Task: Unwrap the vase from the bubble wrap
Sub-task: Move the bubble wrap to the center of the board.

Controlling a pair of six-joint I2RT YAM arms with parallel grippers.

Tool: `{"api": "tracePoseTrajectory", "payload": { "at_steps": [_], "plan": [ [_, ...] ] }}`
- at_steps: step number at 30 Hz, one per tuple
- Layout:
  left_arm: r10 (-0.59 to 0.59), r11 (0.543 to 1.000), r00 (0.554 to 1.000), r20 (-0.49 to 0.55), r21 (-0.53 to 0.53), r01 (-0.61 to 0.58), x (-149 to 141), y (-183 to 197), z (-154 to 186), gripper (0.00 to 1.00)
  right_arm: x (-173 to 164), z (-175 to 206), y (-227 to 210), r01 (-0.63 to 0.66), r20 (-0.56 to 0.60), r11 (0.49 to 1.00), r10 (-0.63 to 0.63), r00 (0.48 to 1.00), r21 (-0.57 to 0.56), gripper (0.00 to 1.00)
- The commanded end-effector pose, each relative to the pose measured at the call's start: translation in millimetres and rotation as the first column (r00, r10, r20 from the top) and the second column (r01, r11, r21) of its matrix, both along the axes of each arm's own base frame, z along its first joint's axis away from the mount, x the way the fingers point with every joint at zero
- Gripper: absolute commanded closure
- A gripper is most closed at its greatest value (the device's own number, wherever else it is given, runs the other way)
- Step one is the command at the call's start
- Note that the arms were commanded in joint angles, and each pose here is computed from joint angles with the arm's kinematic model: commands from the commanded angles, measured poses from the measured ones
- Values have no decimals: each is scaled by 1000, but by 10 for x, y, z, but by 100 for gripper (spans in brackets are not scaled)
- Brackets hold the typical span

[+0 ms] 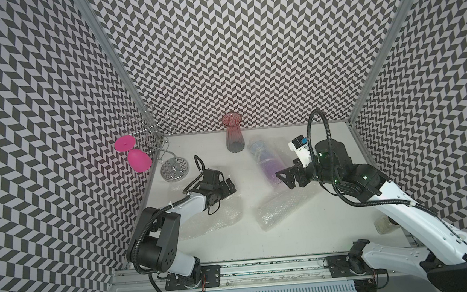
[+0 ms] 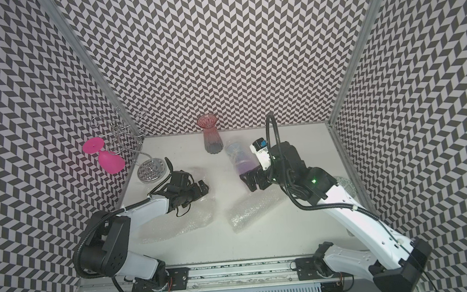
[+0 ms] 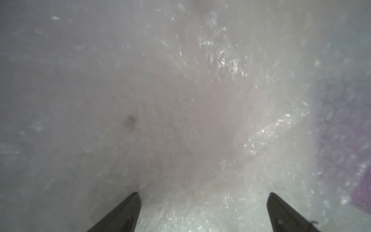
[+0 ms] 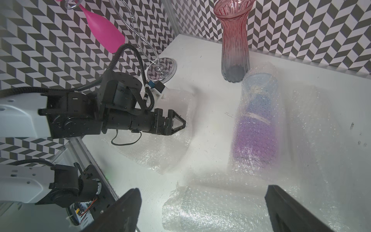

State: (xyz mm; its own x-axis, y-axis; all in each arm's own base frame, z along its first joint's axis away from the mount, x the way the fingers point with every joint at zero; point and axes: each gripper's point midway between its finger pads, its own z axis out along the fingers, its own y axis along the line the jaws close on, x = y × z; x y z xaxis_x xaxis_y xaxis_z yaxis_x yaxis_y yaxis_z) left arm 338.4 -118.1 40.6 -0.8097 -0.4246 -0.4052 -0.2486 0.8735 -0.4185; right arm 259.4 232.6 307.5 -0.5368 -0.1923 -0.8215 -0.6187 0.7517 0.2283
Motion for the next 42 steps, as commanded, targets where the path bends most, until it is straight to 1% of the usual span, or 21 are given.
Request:
{"api": "tracePoseTrajectory", "payload": {
  "at_steps": [1,8,12,16,22,24,27,29,31,35,42],
  "plan": [
    [90,989,972,-218,132,-62,-442,427,-443,1,-20,290,-29,-18,108,999,13,994,46,1],
    [119,977,968,-221,199,-74,-404,737,-395,2,-44,326,-95,-2,129,999,-4,992,45,1],
    [87,964,975,-203,264,-32,-309,796,-267,2,-43,344,-97,2,130,999,-9,991,54,1],
    [39,948,980,-196,317,25,-223,730,-150,2,-38,352,-84,2,127,998,-10,992,64,1],
    [21,957,985,-169,288,29,-248,613,-24,2,-45,407,-100,12,128,997,-22,992,78,1],
    [3,956,989,-150,290,41,-256,532,67,2,-49,398,-113,16,125,997,-26,992,75,1],
    [-56,937,990,-129,335,96,-291,289,196,2,-57,364,-124,21,117,997,-29,993,71,1],
    [-88,936,987,-133,329,128,-347,99,202,2,-72,329,-128,22,106,997,-30,994,73,1],
    [-109,945,986,-127,295,142,-408,-65,188,2,-92,277,-127,19,92,997,-26,995,75,1],
    [-120,964,983,-138,219,149,-534,-223,75,2,-130,189,-143,23,62,997,-28,998,77,1],
    [-93,975,983,-161,186,123,-721,-39,-106,3,-203,18,-184,38,10,997,-39,999,74,1]
  ]
}}
